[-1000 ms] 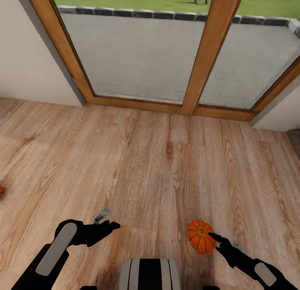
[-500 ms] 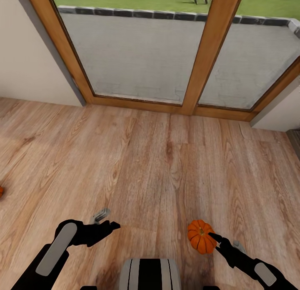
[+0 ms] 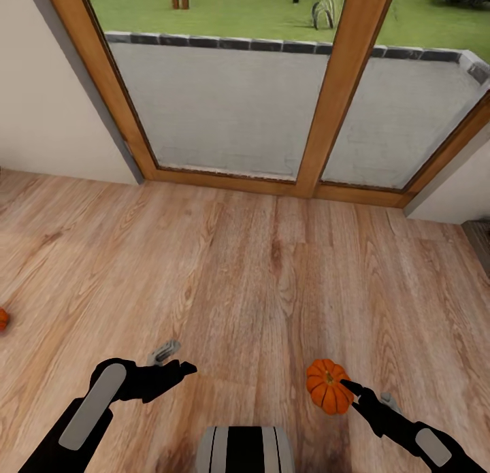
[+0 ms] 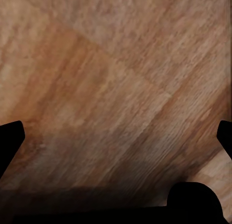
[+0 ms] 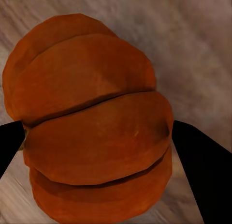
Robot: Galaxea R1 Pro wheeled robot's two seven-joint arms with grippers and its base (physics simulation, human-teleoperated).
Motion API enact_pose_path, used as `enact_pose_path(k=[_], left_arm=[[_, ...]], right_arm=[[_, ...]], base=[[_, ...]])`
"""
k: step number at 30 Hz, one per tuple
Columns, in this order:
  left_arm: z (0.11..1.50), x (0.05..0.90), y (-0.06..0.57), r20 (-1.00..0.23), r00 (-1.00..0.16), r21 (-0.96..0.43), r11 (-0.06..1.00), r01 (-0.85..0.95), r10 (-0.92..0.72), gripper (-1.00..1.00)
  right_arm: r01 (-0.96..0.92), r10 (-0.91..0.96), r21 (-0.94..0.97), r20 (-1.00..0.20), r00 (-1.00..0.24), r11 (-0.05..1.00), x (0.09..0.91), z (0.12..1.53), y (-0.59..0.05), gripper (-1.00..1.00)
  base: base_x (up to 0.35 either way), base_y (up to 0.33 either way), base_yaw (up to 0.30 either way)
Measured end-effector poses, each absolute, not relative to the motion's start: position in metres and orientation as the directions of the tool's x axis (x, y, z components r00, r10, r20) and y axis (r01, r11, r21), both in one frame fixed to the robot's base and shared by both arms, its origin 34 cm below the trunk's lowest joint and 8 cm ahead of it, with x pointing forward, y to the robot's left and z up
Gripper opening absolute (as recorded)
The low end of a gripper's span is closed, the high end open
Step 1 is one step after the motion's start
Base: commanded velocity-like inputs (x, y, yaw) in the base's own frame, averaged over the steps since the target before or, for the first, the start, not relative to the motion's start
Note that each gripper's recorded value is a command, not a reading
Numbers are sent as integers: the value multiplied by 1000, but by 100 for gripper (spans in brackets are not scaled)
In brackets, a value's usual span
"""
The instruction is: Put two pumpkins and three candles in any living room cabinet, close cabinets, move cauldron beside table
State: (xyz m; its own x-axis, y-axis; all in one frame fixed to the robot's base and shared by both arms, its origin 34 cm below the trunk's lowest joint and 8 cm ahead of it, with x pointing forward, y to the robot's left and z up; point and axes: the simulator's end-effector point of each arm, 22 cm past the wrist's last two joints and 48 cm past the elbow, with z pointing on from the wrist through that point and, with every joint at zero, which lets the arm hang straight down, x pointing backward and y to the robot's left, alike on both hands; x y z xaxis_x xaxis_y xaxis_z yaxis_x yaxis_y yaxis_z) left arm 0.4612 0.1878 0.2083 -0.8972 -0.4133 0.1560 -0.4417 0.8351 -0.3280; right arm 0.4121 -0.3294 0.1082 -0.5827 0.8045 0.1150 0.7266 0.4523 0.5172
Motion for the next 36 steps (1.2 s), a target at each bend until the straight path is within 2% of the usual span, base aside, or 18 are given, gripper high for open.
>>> enact_pose_path(k=[4, 8, 9, 10, 13, 15, 17, 24, 36], left_arm=[[214, 466, 189, 142, -898, -333, 835, -439, -415, 100], [221, 470, 191, 127, -901, -334, 837, -434, -416, 100], [223, 472, 193, 120, -901, -334, 838, -432, -417, 100], [225, 474, 194, 113, -901, -334, 838, -431, -418, 100], [230, 479, 199, 95, -902, -334, 840, -428, -422, 100], [234, 484, 205, 82, -897, -333, 836, -436, -435, 100], [238, 488, 218, 66, -890, -325, 834, -447, -451, 100], [252, 498, 264, 24, -871, -296, 829, -475, -490, 100], [267, 504, 277, -4, -872, -293, 835, -466, -489, 100]], right_arm=[[720, 803, 527, 111, -585, 452, 418, 114, -329, -100], [665, 773, 596, 113, -624, 450, 458, 138, -319, -100], [610, 715, 624, 113, -690, 489, 476, 152, -306, -100], [579, 709, 671, 111, -697, 464, 500, 170, -298, -100], [380, 591, 774, 9, -806, 506, 570, 244, -267, -100], [291, 547, 831, -20, -837, 474, 597, 293, -246, -100], [237, 502, 823, -67, -862, 517, 603, 310, -242, -100], [194, 488, 836, -98, -867, 513, 611, 335, -238, -100], [175, 488, 838, -120, -865, 516, 614, 350, -238, -100]], base=[[0, 0, 0], [0, 0, 0], [0, 0, 0], [0, 0, 0], [0, 0, 0], [0, 0, 0], [0, 0, 0], [0, 0, 0], [0, 0, 0]])
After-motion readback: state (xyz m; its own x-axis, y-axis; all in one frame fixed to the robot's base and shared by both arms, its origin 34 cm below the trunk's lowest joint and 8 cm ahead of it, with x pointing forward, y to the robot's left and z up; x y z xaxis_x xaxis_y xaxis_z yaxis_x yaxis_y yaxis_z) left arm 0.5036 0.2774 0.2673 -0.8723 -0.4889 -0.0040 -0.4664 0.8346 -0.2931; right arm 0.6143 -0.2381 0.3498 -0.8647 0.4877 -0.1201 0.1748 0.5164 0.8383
